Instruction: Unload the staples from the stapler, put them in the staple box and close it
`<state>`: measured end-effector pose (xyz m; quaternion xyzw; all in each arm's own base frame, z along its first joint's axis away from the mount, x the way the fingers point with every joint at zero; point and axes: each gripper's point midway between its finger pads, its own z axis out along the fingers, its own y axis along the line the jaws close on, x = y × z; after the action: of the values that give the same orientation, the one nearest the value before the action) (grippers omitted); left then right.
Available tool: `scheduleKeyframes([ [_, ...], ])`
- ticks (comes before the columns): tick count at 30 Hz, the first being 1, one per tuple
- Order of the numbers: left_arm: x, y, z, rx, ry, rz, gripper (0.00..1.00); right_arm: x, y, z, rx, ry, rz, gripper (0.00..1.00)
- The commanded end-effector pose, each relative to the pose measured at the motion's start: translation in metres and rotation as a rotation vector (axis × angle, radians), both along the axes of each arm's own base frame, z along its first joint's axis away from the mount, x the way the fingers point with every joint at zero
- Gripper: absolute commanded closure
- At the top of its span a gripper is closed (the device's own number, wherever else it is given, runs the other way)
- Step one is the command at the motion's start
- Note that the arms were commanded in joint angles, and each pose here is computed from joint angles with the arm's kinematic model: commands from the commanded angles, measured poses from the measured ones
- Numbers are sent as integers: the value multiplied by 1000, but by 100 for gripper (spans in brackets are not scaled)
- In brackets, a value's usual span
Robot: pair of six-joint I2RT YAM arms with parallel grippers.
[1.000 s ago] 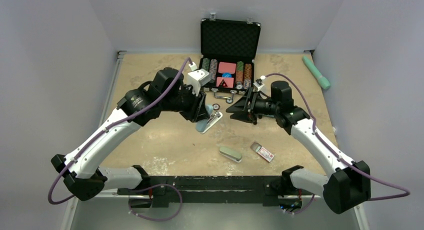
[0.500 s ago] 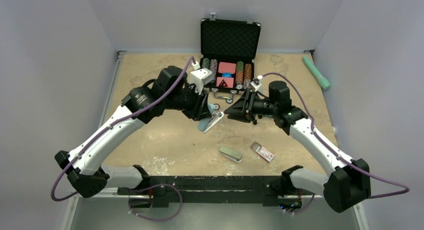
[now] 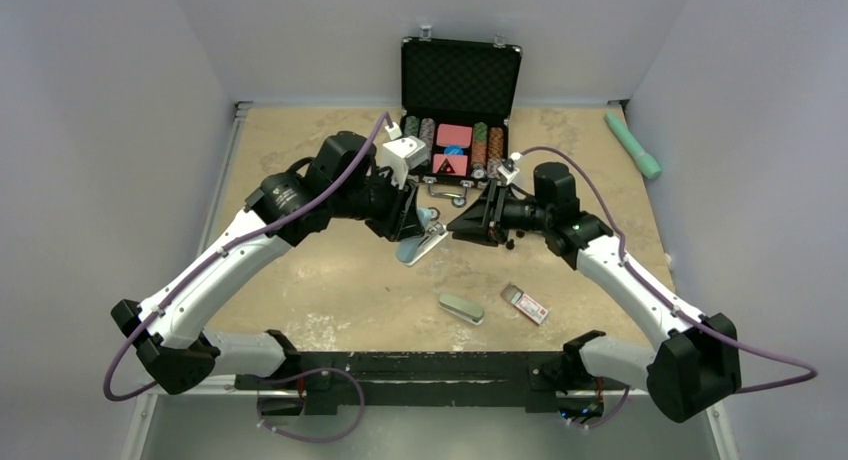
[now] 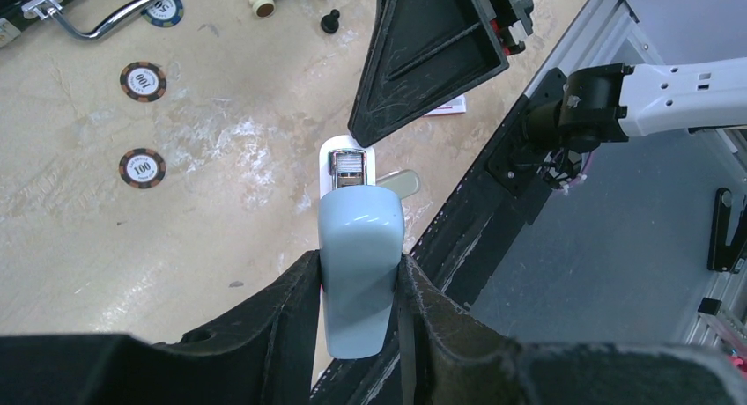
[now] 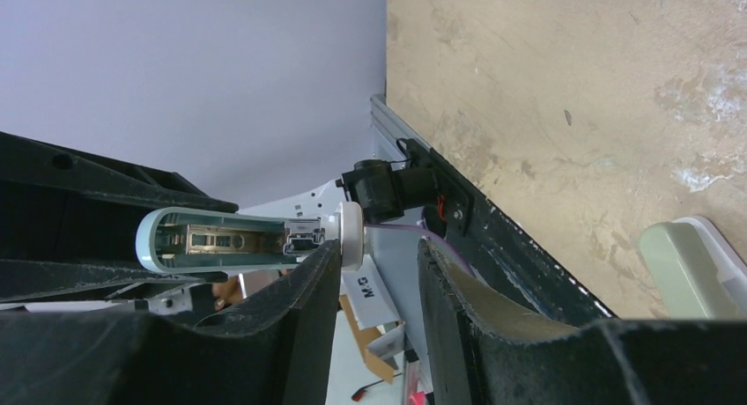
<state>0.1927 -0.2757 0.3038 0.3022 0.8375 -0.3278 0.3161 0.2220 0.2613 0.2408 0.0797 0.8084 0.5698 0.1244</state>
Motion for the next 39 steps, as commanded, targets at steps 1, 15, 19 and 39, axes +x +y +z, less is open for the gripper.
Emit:
scheduleKeyframes([
  [1, 6, -10, 30, -94, -49, -4, 100, 1, 5, 11, 21, -42, 29, 59],
  [15, 6, -12, 27, -102, -44, -7, 100, 3, 13, 16, 29, -44, 50, 64],
  [19, 7, -13, 26, -108, -41, -2, 100, 1, 14, 20, 42, -42, 52, 65],
  [39, 1, -7, -35, -178, 117, 179, 100, -3, 7, -30, -34, 118, -5, 100],
])
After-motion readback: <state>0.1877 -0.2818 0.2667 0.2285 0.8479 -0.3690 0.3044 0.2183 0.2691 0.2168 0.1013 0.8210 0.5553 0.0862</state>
